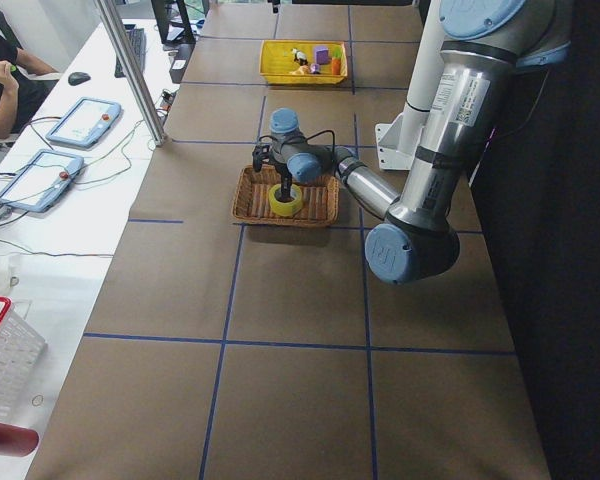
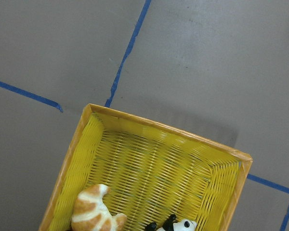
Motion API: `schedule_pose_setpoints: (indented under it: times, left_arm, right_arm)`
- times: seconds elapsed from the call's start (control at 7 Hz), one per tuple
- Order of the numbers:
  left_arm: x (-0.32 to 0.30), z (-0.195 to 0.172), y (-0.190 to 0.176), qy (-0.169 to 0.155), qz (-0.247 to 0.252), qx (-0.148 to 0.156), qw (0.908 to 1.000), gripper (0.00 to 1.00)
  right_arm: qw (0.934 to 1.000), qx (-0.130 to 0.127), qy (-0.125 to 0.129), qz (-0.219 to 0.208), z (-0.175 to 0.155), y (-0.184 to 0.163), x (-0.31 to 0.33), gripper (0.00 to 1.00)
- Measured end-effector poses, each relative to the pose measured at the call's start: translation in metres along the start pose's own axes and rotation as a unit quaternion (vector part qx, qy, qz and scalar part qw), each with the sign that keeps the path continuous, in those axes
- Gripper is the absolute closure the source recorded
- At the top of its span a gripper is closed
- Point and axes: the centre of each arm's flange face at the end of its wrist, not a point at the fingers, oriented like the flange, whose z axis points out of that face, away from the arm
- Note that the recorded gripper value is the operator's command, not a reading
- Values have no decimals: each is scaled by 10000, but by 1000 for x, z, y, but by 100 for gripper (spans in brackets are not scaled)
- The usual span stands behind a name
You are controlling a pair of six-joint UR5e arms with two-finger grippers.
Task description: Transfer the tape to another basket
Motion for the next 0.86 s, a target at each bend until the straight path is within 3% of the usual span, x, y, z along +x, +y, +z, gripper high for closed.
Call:
schedule_pose_setpoints:
  times: [0.43,0.86]
  left_arm:
    - [-27,-37,-27,109,34,-33,9999,0]
    - [-137,-105,-79,-143,604,-18,9981,0]
  right_arm:
    - [9997,-113,22,-221,6,22,48,0]
    - [9988,-332,55,-368,23,67,101,0]
